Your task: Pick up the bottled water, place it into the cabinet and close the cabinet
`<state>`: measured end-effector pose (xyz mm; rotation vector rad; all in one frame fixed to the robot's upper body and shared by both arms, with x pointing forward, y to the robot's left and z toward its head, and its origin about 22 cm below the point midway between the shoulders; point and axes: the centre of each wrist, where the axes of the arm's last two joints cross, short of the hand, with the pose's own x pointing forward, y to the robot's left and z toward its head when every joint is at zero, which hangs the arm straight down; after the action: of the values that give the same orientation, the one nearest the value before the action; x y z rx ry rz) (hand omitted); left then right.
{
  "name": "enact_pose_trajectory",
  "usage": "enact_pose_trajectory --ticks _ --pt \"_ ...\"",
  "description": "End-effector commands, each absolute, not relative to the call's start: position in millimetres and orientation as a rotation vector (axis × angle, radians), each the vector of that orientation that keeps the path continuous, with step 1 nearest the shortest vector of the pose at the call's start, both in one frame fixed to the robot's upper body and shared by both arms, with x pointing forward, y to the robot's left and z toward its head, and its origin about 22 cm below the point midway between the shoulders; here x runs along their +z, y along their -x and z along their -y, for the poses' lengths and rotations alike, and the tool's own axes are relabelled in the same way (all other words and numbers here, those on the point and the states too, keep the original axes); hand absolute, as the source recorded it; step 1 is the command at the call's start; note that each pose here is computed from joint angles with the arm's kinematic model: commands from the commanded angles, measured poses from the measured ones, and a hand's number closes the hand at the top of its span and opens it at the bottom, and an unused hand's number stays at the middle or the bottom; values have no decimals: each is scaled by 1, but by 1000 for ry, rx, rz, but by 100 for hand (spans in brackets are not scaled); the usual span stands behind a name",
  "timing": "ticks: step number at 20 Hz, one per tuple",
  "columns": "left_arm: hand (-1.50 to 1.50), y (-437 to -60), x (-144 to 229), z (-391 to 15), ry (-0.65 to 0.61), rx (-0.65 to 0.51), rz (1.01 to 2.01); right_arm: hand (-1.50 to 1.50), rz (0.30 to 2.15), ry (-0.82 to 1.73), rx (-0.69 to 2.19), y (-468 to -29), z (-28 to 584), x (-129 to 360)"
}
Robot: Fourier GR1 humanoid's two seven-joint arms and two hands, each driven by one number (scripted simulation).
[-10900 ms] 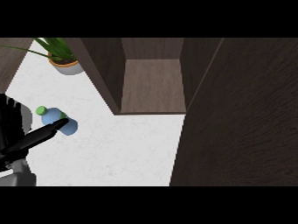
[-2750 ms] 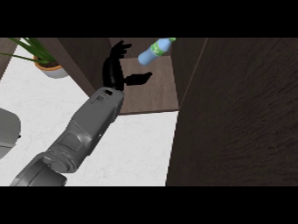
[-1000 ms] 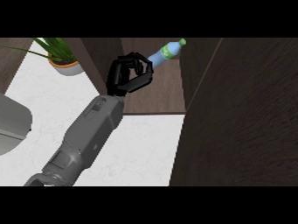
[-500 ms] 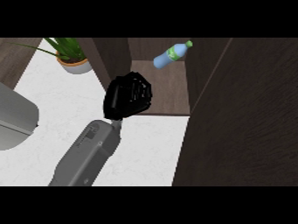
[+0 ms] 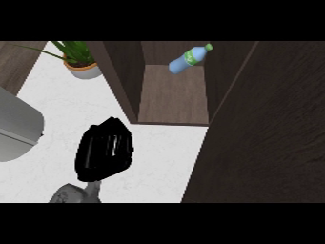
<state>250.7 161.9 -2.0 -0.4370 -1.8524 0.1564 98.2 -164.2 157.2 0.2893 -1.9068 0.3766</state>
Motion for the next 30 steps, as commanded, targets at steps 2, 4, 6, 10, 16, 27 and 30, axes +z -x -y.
enact_pose_trajectory --ticks 2,4,6,10,16,27,30 --pt "150 -203 10 -189 416 195 1854 150 1853 -498 526 -72 163 179" --pt "150 -181 6 -187 420 201 1851 150 1855 -526 566 -80 156 180" --pt "150 -165 14 -198 380 188 1859 150 1850 -586 570 -72 153 183" --pt "150 -147 29 -220 395 199 1880 150 1853 -575 559 -78 140 188" --pt "150 -104 31 -241 371 219 1888 150 1897 -548 556 -101 116 192" --pt "150 -67 41 -302 333 240 1892 150 1886 -485 415 -166 54 231" --pt "150 -65 54 -306 335 249 1912 150 1868 -465 418 -205 58 230"
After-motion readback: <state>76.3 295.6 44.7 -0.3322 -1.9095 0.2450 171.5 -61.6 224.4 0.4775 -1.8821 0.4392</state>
